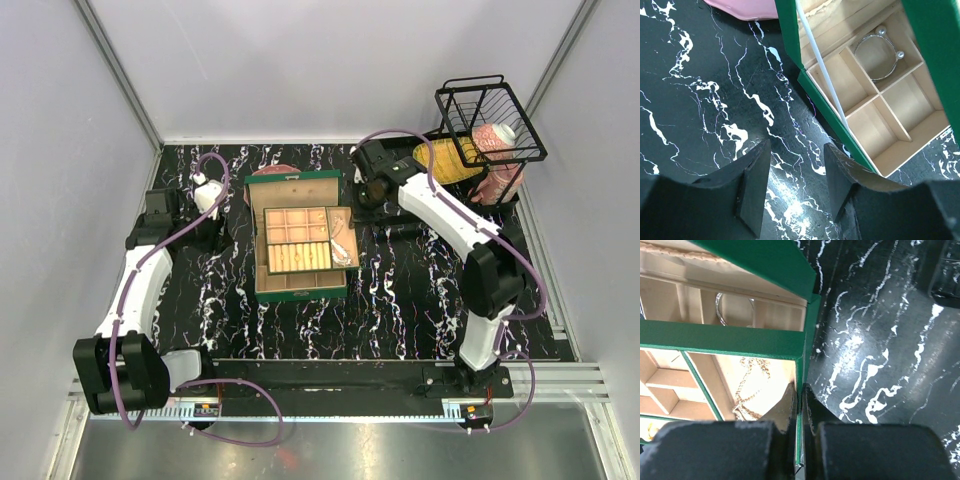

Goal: Organize the mixed jewelry

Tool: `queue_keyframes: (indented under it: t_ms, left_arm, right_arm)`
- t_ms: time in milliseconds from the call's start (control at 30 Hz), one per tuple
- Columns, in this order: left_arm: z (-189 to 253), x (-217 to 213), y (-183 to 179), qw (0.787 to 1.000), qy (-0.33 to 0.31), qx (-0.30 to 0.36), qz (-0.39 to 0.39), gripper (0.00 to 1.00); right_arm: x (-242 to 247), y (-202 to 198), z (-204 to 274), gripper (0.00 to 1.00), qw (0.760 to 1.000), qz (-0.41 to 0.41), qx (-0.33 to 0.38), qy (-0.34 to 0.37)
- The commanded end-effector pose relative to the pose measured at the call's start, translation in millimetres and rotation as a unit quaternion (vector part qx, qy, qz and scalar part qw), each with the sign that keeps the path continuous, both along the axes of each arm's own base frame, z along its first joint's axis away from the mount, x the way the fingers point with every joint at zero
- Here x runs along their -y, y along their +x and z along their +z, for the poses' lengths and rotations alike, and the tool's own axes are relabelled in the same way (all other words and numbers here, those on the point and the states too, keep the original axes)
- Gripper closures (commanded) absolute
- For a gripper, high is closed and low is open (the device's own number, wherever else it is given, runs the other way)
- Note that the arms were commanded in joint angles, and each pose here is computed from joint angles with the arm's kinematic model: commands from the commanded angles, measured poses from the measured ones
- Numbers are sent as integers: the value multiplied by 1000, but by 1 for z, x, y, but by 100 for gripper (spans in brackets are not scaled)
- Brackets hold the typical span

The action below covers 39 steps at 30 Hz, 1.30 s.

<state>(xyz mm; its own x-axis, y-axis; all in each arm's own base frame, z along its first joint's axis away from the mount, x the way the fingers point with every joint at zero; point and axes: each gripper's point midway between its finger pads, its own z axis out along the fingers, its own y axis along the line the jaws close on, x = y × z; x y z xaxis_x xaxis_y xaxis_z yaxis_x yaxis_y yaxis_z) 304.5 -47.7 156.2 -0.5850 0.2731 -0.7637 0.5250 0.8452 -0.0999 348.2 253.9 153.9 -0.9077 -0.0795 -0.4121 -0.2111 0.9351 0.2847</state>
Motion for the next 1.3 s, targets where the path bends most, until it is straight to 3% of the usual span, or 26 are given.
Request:
queue_keyframes:
  t_ms: [0,1267]
  left_arm:
    - [-2,-3,7,1000,3,13,7,51]
    - [-19,-4,11,1000,2,28,11,51]
  right_arm:
    - [-23,18,9,100,999,-14,20,24]
    - [-68,-8,-37,100,999,18,-41,16]
